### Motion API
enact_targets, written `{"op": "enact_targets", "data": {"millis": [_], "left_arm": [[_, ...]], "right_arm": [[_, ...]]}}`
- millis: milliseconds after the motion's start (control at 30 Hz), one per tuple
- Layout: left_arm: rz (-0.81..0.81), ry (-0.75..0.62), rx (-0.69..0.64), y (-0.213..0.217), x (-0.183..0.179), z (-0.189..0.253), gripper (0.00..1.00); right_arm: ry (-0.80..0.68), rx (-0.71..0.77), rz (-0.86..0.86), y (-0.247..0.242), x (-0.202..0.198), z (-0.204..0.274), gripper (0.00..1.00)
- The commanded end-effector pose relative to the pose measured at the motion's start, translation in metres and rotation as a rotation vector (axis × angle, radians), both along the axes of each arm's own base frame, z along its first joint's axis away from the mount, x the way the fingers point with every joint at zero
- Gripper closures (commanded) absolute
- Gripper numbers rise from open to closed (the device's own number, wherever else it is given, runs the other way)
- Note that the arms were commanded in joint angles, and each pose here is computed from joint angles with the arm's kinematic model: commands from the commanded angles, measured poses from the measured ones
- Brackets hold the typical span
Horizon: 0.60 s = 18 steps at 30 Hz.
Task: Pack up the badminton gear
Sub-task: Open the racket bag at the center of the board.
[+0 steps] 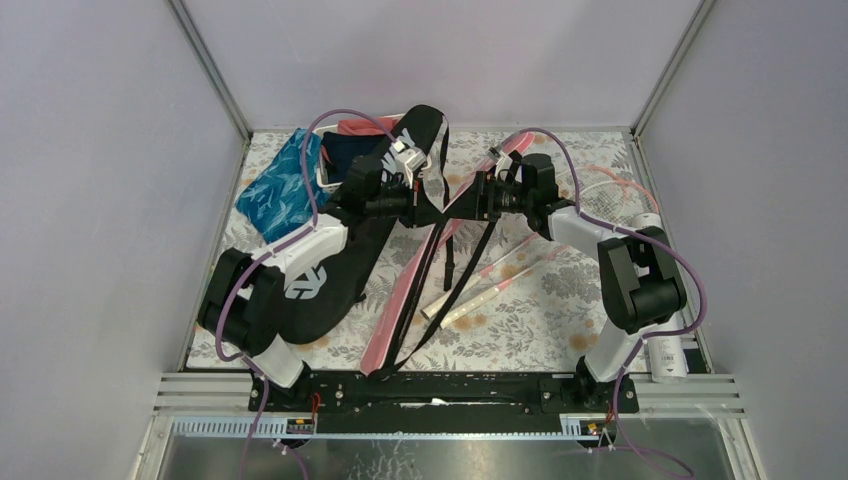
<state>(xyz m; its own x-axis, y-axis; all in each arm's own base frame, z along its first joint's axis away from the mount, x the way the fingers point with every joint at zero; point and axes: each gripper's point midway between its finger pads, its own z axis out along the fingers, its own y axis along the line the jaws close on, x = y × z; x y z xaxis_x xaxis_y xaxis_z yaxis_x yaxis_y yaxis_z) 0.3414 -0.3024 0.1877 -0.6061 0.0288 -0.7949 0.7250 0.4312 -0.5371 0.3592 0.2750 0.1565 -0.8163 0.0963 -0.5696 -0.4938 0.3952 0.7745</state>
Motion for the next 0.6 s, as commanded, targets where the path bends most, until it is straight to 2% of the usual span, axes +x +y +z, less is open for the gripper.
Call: {"op": "enact_targets", "data": {"millis": [0, 100, 267, 567], "left_arm": [[-0.033, -0.076, 0.019, -0.007, -0.004, 0.009, 0.99], [-0.045, -0.088, 0.01, -0.007, -0.007, 0.013, 1.0], [-0.044, -0.103, -0.004, -0.006, -0.009, 0.017, 1.0], [0.005, -0.125, -0.018, -0.002, -0.009, 0.026, 1.0]], "right_arm": [[-0.092, 0.023, 0.003, -0.001, 0.003, 0.029, 0.24], [-0.093, 0.019, -0.003, -0.004, 0.004, 0.03, 0.27], [-0.09, 0.037, 0.008, -0.003, 0.001, 0.035, 0.41], [-0.099, 0.047, -0.016, -0.006, -0.002, 0.044, 0.58]]}}
